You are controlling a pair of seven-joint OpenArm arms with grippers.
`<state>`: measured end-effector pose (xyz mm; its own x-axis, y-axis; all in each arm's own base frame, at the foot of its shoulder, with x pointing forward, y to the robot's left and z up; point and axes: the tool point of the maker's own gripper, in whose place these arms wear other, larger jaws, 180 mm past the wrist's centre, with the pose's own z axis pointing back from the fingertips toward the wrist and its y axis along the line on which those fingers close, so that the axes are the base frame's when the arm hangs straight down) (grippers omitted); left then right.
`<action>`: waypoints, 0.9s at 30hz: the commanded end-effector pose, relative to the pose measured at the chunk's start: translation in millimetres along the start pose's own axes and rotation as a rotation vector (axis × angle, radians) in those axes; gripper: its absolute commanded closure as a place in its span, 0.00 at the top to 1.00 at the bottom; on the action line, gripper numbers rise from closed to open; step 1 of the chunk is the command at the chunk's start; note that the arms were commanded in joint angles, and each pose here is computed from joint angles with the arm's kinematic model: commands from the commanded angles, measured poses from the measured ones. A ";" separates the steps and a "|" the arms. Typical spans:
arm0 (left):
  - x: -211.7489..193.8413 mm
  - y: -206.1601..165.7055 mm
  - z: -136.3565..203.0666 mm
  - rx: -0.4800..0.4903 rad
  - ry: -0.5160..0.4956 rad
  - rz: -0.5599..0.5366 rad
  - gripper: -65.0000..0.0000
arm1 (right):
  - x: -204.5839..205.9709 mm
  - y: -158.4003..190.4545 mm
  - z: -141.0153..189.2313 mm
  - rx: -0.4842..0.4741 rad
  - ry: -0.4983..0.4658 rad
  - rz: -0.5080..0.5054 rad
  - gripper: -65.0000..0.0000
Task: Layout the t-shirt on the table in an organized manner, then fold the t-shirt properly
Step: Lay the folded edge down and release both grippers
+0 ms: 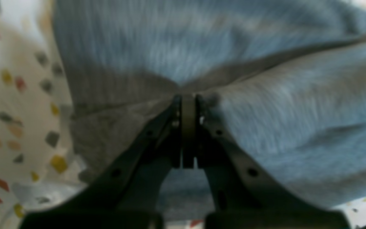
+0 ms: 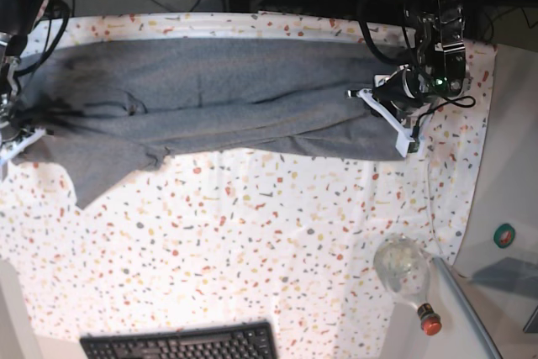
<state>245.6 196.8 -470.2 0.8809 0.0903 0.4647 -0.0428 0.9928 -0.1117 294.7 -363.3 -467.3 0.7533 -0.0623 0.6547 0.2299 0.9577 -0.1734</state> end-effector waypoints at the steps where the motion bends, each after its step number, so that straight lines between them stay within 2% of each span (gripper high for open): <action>1: 12.0 6.1 1.9 0.010 -0.041 -0.003 0.00 | 17.1 -17.4 -1.8 -0.034 -0.038 0.000 0.00; 5: 22.2 4.5 7.9 0.010 -0.077 -0.012 0.00 | 17.2 -33.8 -6.9 -0.055 -0.038 -0.012 0.00; 8: 36.5 -0.6 29.3 0.013 -0.150 -0.044 0.00 | 43.0 -39.4 16.2 -0.083 -0.121 0.030 0.00; 11: 51.7 10.8 56.9 0.055 -0.236 -0.034 0.00 | 87.3 -10.5 56.0 -0.075 -0.234 0.057 0.00; 13: 58.3 13.9 74.1 0.066 -0.289 -0.007 0.00 | 106.1 14.2 66.2 -0.043 -0.241 0.057 0.00; 14: 57.8 19.1 80.9 0.067 -0.305 0.022 0.00 | 118.2 28.7 64.2 -0.017 -0.239 0.065 0.04; 16: 53.2 30.2 92.2 0.043 -0.333 0.109 0.00 | 129.1 51.7 53.2 0.031 -0.206 0.076 0.38; 17: 50.1 38.0 97.7 0.020 -0.349 0.171 0.00 | 130.5 63.1 44.4 0.057 -0.184 0.083 0.51; 18: 44.9 48.5 103.3 0.003 -0.362 0.239 0.00 | 135.1 74.6 36.3 0.082 -0.170 0.088 0.57; 22: 31.4 82.0 126.6 -0.036 -0.388 0.363 0.00 | 136.7 104.0 -2.0 0.154 -0.082 0.062 0.59; 25: 25.4 104.3 142.2 0.000 -0.398 0.379 0.00 | 129.8 118.0 -27.2 0.186 -0.048 0.018 0.60; 27: 22.0 119.5 151.0 0.040 -0.406 0.388 0.00 | 124.6 119.9 -39.5 0.174 -0.020 -0.023 0.60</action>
<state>185.8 323.2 -351.5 0.5623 0.4878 0.6677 -0.3661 0.8709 -0.3279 424.7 -251.0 -457.8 0.7749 -0.0882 0.6259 0.1164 0.9932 -0.0041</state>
